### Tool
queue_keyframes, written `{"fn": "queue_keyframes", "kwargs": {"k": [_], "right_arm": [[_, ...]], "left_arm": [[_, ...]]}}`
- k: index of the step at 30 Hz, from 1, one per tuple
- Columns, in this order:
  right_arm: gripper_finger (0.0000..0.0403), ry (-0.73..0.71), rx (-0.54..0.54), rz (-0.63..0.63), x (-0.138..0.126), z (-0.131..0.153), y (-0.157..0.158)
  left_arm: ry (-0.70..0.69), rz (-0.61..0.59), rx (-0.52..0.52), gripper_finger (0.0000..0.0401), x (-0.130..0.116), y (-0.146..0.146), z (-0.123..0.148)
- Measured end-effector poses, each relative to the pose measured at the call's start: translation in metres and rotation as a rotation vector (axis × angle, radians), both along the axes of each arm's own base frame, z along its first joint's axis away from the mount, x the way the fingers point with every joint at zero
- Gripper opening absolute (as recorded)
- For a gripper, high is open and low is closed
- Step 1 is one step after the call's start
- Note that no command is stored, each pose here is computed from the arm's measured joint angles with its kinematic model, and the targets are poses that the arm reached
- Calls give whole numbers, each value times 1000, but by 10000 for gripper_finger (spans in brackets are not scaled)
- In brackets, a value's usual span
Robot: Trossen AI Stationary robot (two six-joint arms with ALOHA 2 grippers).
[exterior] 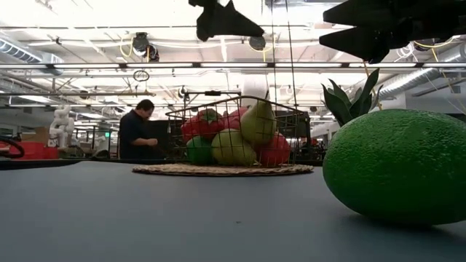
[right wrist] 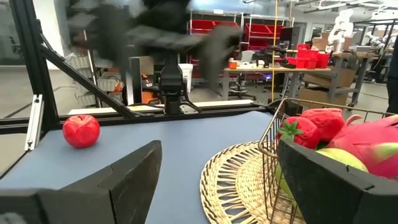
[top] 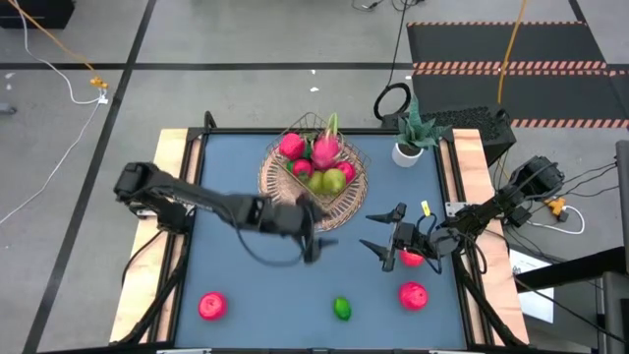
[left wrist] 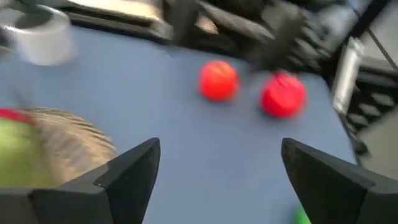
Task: Build produce basket
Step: Put the green lime into the gold wire basket
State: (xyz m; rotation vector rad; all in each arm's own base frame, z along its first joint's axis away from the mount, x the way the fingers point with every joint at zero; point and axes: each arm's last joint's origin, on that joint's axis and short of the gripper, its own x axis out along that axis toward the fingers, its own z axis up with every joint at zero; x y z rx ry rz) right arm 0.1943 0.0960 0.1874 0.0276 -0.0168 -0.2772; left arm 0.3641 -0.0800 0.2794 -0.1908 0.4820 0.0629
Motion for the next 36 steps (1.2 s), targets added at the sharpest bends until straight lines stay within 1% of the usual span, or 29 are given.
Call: {"fn": "queue_keyframes", "kwargs": {"k": [4, 8, 12, 14, 16, 17, 20, 25, 31, 36], "right_arm": [[313, -5, 15, 1, 0, 0, 0], [313, -17, 38, -2, 0, 1, -1], [313, -27, 94, -3, 1, 0, -1], [313, -9, 129, 20, 0, -3, 1], [313, 4, 167, 61, -1, -6, 4], [313, 7, 178, 83, -2, -6, 6], [313, 9, 186, 127, -5, -6, 12], [313, 7, 199, 164, -9, -6, 20], [313, 34, 214, 199, -13, -12, 28], [313, 49, 212, 203, -12, -16, 30]], "left_arm": [[29, -123, 24, 309, 3, -47, -25], [64, -245, 114, 287, 1, -80, -49], [-14, -309, 151, 273, 8, -101, -63], [-61, -321, 149, 272, 14, -110, -73], [-88, -321, 138, 274, 19, -116, -87], [-115, -314, 115, 277, 24, -119, -94], [-138, -286, 64, 289, 32, -123, -116], [-107, -255, 13, 313, 36, -125, -145], [-86, -244, -23, 335, 34, -129, -149], [-75, -266, -9, 334, 32, -134, -152]]}}
